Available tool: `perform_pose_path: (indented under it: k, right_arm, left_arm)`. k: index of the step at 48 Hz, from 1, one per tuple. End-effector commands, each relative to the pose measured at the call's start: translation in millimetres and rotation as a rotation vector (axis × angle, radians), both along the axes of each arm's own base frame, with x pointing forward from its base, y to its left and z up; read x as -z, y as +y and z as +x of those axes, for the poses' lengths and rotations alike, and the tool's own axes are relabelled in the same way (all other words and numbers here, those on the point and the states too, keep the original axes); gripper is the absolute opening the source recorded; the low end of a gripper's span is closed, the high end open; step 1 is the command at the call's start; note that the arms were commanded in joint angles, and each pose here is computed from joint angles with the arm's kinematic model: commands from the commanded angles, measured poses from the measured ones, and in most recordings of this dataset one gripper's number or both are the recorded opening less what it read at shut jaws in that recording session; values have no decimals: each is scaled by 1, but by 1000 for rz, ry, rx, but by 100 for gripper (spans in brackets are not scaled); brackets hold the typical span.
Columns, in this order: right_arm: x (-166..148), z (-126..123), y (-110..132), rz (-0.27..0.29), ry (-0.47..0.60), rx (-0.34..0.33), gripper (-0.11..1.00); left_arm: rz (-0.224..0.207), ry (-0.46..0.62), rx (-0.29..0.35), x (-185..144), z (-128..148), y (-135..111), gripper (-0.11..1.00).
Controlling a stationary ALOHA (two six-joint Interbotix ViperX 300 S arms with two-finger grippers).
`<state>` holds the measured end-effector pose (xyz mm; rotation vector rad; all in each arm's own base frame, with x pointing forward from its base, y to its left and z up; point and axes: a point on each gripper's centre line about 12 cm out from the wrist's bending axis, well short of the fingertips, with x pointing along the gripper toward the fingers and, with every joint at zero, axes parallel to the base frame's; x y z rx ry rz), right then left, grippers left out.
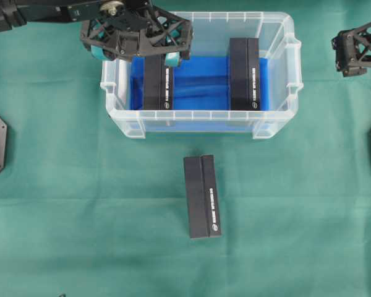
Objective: Take out the box from the case.
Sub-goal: 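Lower the left gripper around the left box and close on it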
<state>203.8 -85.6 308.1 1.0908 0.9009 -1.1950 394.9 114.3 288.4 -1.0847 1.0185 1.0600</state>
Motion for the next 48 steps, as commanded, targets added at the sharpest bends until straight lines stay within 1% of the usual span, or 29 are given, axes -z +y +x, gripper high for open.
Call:
perform_pose_path:
  k: [1,21,32,48]
  right_arm:
    - [-3,1,-1,-7,-14,0,91]
    - [0,4,-2,-6,-11,0,91]
    - [0,5,-2,-6,-11,-2,91]
    - [0,5,-2,-7,-10,-3,91]
  left_arm:
    - [12,-30,3,-3,1,2,91]
    - [9,-12,9,26,9,6,90]
    - [-1,1,7,43,12,7,90]
    - [-5,11,1,55,10,9,90]
